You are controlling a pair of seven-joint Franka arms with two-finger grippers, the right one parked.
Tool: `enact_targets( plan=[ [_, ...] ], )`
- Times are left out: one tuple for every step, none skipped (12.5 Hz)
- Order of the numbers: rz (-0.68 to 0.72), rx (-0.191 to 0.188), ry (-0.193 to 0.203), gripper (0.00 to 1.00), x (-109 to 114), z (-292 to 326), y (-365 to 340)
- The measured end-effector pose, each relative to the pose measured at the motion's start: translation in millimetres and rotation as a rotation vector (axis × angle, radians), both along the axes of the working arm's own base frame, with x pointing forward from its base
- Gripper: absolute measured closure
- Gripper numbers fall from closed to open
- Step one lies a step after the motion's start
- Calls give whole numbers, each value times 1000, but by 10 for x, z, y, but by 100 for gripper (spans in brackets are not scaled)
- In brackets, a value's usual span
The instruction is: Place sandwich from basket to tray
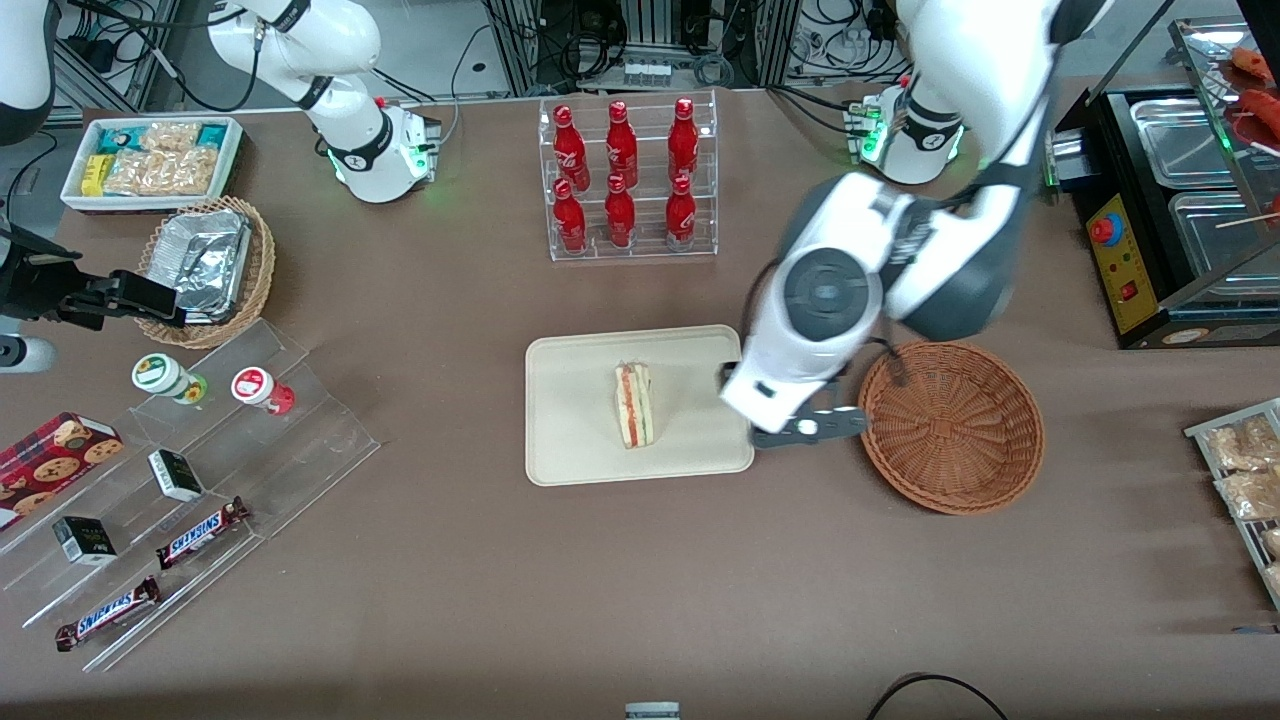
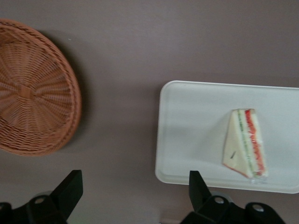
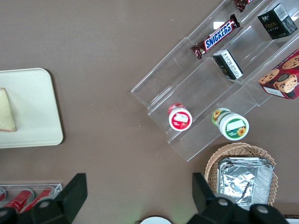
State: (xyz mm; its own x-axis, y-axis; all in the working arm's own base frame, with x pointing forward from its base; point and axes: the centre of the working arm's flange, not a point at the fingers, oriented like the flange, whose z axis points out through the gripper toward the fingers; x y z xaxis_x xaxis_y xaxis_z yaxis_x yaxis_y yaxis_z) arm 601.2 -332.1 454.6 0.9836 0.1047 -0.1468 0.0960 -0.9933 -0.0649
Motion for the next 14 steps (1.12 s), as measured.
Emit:
enact_targets(
  plan=[
    [-20,-9,5,0,22,73,231],
    [-44,-18,12,0,36,144,519],
    [-60,-29,20,0,30,184,713],
    [-77,-46,28,0,17,233,908],
    [-99,-59,34,0,-1,304,1112],
    [-127,-66,43,0,-33,386,1306],
    [-154,-71,59,0,-81,485,1515],
    [-177,-77,76,0,-134,593,1727],
    [-197,-84,92,0,-196,702,1911],
    [-213,-91,105,0,-258,815,2074],
    [-228,-98,115,0,-320,928,2219],
    [-237,-103,117,0,-375,1032,2345],
    [-239,-106,115,0,-428,1135,2454],
    [-233,-107,109,0,-480,1234,2554]
  ],
)
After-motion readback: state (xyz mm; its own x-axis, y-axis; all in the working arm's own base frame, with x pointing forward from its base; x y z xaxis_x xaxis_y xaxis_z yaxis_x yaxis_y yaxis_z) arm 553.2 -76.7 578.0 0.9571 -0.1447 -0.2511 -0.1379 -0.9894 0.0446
